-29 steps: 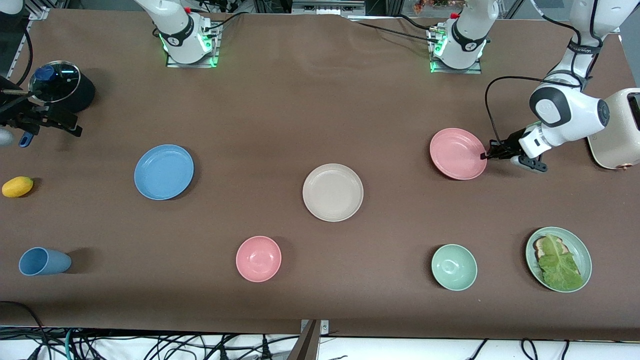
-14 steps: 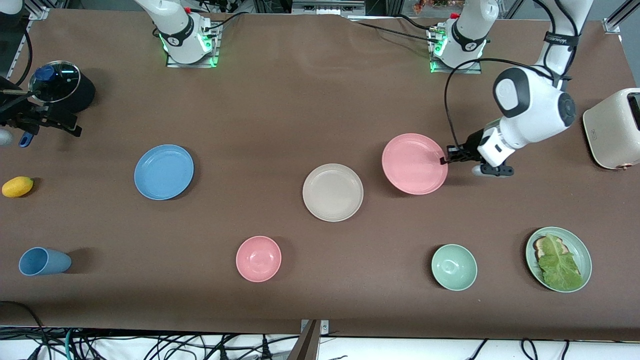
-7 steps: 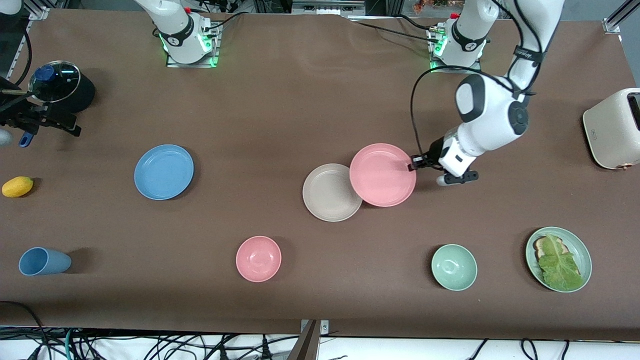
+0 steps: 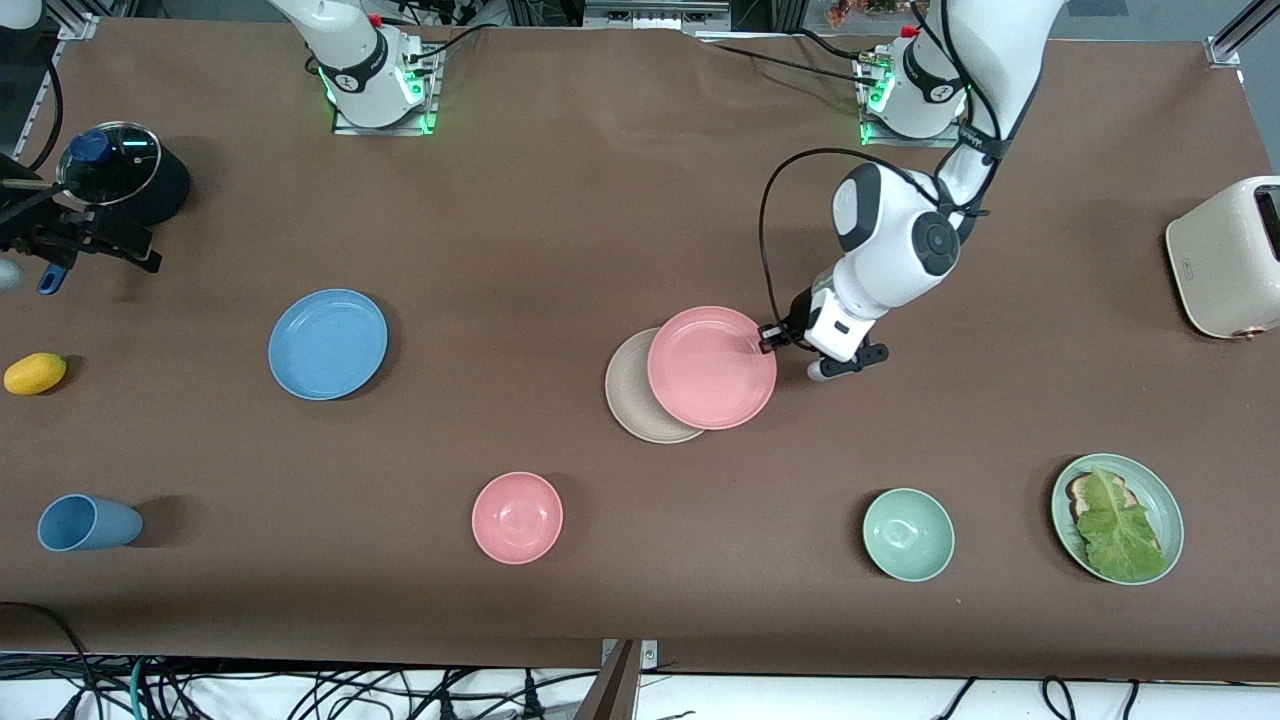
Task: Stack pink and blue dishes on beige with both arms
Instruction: 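Slide the pink plate with the left gripper onto the beige plate, then release the pink plate and lift the left gripper away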
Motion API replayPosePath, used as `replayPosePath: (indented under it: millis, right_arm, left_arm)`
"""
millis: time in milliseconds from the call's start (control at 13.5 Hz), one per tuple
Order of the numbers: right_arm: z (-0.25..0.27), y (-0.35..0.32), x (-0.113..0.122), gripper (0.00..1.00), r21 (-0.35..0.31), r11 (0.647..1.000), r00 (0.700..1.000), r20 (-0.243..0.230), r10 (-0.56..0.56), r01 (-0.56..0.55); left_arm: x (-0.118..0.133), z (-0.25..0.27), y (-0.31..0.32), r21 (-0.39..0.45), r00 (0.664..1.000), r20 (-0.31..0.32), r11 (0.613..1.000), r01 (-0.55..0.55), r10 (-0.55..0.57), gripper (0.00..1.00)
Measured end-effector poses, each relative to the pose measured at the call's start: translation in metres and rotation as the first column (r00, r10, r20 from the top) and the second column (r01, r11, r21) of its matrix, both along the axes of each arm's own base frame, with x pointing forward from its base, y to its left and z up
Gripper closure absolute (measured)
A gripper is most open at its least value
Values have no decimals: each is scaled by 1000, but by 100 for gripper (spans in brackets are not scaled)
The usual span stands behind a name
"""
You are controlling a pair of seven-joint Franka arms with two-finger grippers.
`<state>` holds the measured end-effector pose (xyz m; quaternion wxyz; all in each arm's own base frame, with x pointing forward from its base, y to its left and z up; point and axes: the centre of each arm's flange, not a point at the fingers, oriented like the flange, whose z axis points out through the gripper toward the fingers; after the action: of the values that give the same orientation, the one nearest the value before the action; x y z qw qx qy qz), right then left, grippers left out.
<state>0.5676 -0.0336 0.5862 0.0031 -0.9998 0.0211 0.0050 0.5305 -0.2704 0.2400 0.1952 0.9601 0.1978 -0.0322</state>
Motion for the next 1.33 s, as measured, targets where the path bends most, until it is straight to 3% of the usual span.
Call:
replayPosePath:
  millis: [519,1111,1333]
  right_arm:
    - [0,0,0,0,0,1000,1000,-1,0,0]
    - [0,0,0,0,0,1000,1000,-1,-1,1]
    - [-2,-1,0,0,0,1000,1000,-6,-1,1]
  left_arm:
    - [-10,-21,-52,3,998,2,998,-55,55,95]
    - [-15,-30,-59,12,998,-4,998,-56,56,95]
    - [-14,-31,-58,14,998,-6,998,-59,59,85]
